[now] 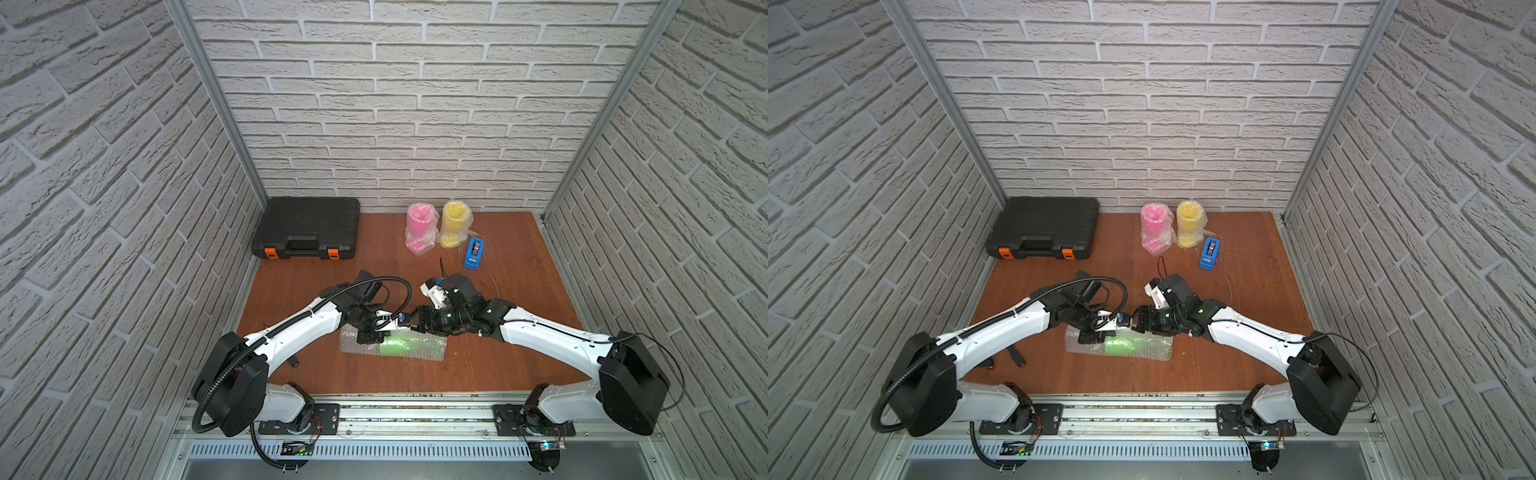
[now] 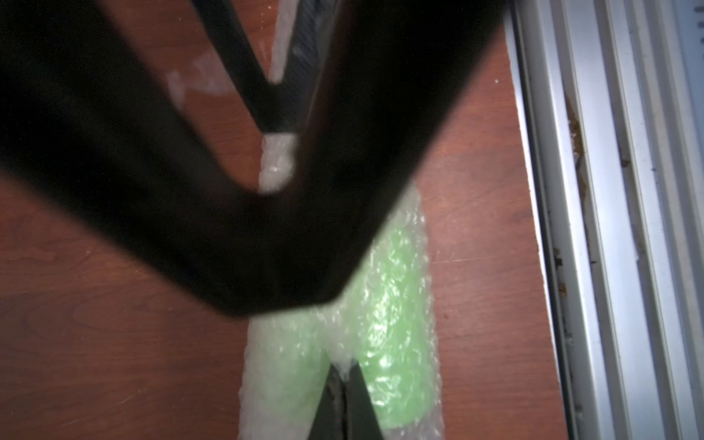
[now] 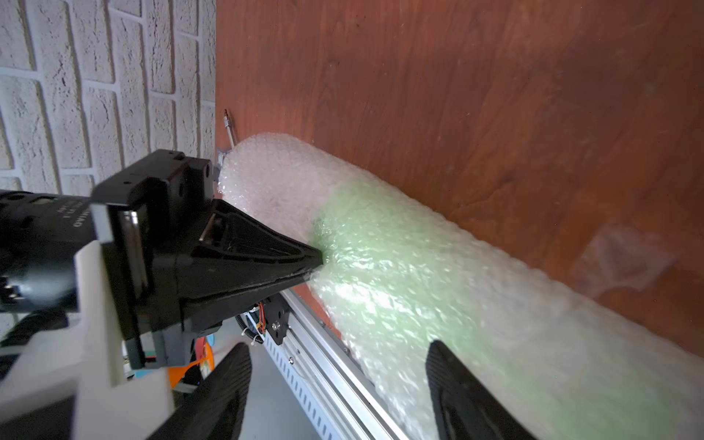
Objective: Wrap wine glasses in bubble wrap
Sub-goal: Stick the tape on the bubble wrap.
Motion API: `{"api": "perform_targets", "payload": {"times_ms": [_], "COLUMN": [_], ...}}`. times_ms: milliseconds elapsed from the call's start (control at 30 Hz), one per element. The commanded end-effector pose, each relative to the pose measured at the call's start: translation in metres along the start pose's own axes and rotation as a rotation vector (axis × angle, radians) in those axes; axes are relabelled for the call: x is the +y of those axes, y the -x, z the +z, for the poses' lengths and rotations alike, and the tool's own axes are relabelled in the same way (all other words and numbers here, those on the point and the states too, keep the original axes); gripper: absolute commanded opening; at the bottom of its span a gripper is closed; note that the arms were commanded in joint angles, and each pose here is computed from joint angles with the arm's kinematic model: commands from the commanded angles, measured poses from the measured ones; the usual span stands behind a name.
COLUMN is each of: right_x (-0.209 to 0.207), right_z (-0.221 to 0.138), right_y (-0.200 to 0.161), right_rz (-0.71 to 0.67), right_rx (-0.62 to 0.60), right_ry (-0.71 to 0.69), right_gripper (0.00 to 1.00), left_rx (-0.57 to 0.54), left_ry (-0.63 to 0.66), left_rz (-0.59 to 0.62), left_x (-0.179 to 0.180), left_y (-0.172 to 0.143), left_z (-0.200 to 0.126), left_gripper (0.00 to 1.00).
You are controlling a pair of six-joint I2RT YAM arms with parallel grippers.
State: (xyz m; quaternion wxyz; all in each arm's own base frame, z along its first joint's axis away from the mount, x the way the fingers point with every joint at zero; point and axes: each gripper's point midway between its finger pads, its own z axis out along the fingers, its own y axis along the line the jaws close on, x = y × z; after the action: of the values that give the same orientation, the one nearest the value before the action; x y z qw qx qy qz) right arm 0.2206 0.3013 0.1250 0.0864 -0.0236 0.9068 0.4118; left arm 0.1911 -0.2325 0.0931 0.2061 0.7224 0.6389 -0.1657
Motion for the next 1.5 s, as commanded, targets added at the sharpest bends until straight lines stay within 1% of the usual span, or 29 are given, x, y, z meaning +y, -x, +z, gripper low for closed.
{"api": "perform_targets", "payload": {"times_ms": [0, 100, 167, 200, 300, 433, 533, 567, 633, 700, 767, 800, 867, 933, 1067, 1300, 1467], "right_x": [0.036, 0.023, 0.013, 0.009, 0.007, 0.017, 0.019, 0.017, 0.003, -0.013, -0.026, -0.035, -0.051, -0.063, -0.068, -0.062, -0.062], "right_z": [-0.009, -0.025, -0.038, -0.044, -0.056, -0.062, -0.065, -0.065, -0.069, -0.073, -0.073, -0.074, -0.075, -0.073, -0.059, -0.031, -0.025], "right_y": [0.001, 0.007, 0.013, 0.015, 0.017, 0.012, 0.007, 0.006, 0.004, 0.0, -0.005, -0.007, -0.01, -0.014, -0.018, -0.01, 0.003], "right_rz": [-0.046, -0.083, -0.068, -0.05, 0.002, 0.03, 0.037, 0.024, -0.018, -0.107, -0.188, -0.22, -0.249, -0.239, -0.169, 0.002, 0.026], "right_rx": [-0.001, -0.05, -0.097, -0.116, -0.137, -0.096, -0.074, -0.072, -0.074, -0.056, -0.023, -0.004, 0.026, 0.061, 0.075, 0.067, 0.037], "right_ry": [0.132, 0.009, -0.061, -0.074, -0.056, -0.031, -0.025, -0.037, -0.113, -0.203, -0.263, -0.308, -0.386, -0.434, -0.401, -0.329, -0.348], "right_gripper": [0.73, 0.74, 0.74, 0.74, 0.74, 0.74, 0.78, 0.8, 0.86, 0.9, 0.98, 1.0, 1.0, 1.0, 1.0, 1.0, 1.0], "left_rx": [0.08, 0.079, 0.08, 0.08, 0.079, 0.078, 0.075, 0.074, 0.075, 0.072, 0.072, 0.072, 0.075, 0.076, 0.073, 0.07, 0.072], "left_ry": [-0.075, -0.078, -0.078, -0.076, -0.075, -0.077, -0.079, -0.079, -0.079, -0.078, -0.077, -0.078, -0.078, -0.078, -0.075, -0.078, -0.081], "left_rz": [-0.031, -0.033, -0.032, -0.033, -0.03, -0.031, -0.029, -0.03, -0.031, -0.031, -0.029, -0.028, -0.028, -0.028, -0.025, -0.031, -0.032], "left_x": [-0.018, -0.018, -0.018, -0.018, -0.018, -0.018, -0.018, -0.018, -0.018, -0.017, -0.017, -0.017, -0.017, -0.017, -0.018, -0.017, -0.017], "left_y": [-0.021, -0.021, -0.021, -0.021, -0.021, -0.021, -0.02, -0.02, -0.02, -0.019, -0.019, -0.019, -0.019, -0.019, -0.019, -0.017, -0.018], "left_z": [0.012, 0.012, 0.012, 0.012, 0.012, 0.012, 0.012, 0.012, 0.013, 0.012, 0.012, 0.012, 0.011, 0.01, 0.01, 0.01, 0.011], "left_gripper": [0.0, 0.0, 0.0, 0.0, 0.0, 0.0, 0.0, 0.0, 0.0, 0.0, 0.0, 0.0, 0.0, 0.0, 0.0, 0.0, 0.0]}}
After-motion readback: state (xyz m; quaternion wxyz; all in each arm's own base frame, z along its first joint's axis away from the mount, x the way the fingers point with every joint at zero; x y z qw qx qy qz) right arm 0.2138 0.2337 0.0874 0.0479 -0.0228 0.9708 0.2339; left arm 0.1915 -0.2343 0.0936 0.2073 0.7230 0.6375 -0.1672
